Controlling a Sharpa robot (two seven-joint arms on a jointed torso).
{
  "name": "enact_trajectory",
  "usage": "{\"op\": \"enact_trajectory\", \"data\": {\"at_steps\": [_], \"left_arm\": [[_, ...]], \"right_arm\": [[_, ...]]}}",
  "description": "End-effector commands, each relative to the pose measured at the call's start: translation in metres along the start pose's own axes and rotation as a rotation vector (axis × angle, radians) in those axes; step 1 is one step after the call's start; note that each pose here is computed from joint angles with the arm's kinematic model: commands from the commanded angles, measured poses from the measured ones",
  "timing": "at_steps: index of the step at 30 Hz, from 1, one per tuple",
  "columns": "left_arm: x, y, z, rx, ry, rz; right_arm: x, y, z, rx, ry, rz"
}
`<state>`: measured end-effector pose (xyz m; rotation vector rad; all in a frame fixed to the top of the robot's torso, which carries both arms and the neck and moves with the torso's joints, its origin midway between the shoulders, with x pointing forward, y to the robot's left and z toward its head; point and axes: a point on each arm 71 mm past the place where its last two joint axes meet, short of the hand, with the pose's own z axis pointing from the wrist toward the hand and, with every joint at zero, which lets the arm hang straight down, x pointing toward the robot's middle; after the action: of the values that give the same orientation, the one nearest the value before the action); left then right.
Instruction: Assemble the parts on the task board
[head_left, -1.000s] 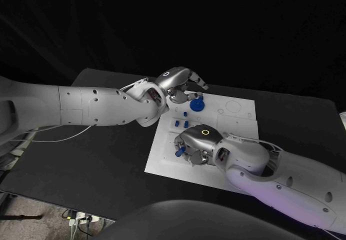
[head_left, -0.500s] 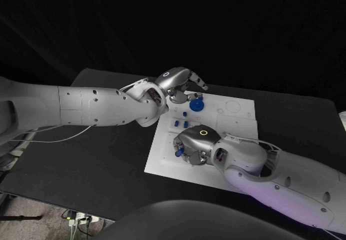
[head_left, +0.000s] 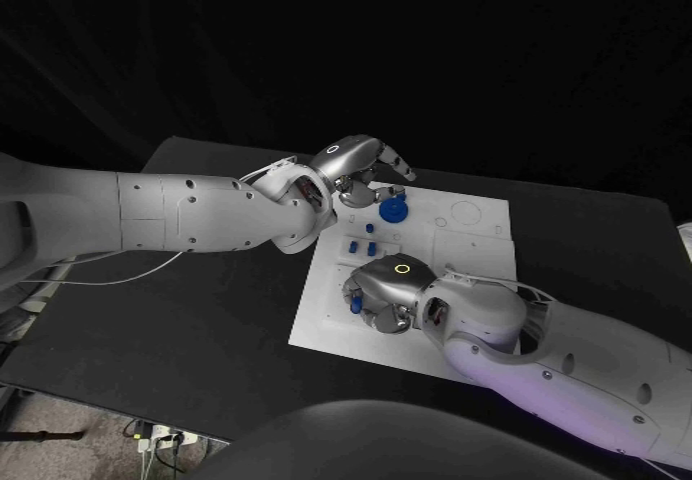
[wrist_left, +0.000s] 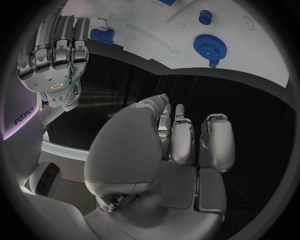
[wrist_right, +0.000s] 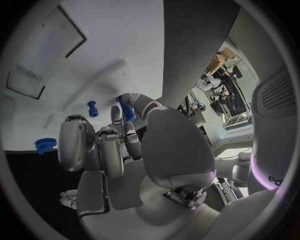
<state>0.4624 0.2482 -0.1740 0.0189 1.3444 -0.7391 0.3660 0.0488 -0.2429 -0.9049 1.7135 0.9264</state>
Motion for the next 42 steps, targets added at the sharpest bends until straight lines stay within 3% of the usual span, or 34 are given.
{"op": "enact_trajectory", "data": {"at_steps": [1, 13, 19, 22, 29, 33, 38, 42], "left_arm": [[0.001, 0.0002, 0.0003, -0.016, 0.012, -0.019], [0.0011, 0.0004, 0.0002, -0.021, 0.013, -0.024], [0.0005, 0.0014, -0.0004, -0.025, 0.013, -0.023], [0.0006, 0.0016, -0.0002, -0.025, 0.014, -0.023], [0.0012, 0.0012, 0.0006, -0.022, 0.014, -0.023], [0.0013, 0.0019, 0.0005, -0.024, 0.013, -0.022], [0.0023, 0.003, 0.0002, -0.028, 0.013, -0.023], [0.0046, 0.0033, -0.0007, -0.033, 0.015, -0.029]], "right_arm": [[0.004, 0.0, 0.0, 0.011, 0.035, -0.014], [0.005, -0.003, -0.004, 0.016, 0.022, -0.009], [-0.002, -0.006, -0.018, -0.012, -0.091, 0.016], [-0.009, -0.008, -0.029, -0.038, -0.172, 0.032], [-0.035, -0.024, -0.065, -0.098, -0.34, 0.079], [-0.049, -0.044, -0.094, -0.093, -0.382, 0.137], [-0.056, -0.076, -0.137, -0.038, -0.434, 0.162], [-0.052, -0.101, -0.169, 0.044, -0.466, 0.177]]}}
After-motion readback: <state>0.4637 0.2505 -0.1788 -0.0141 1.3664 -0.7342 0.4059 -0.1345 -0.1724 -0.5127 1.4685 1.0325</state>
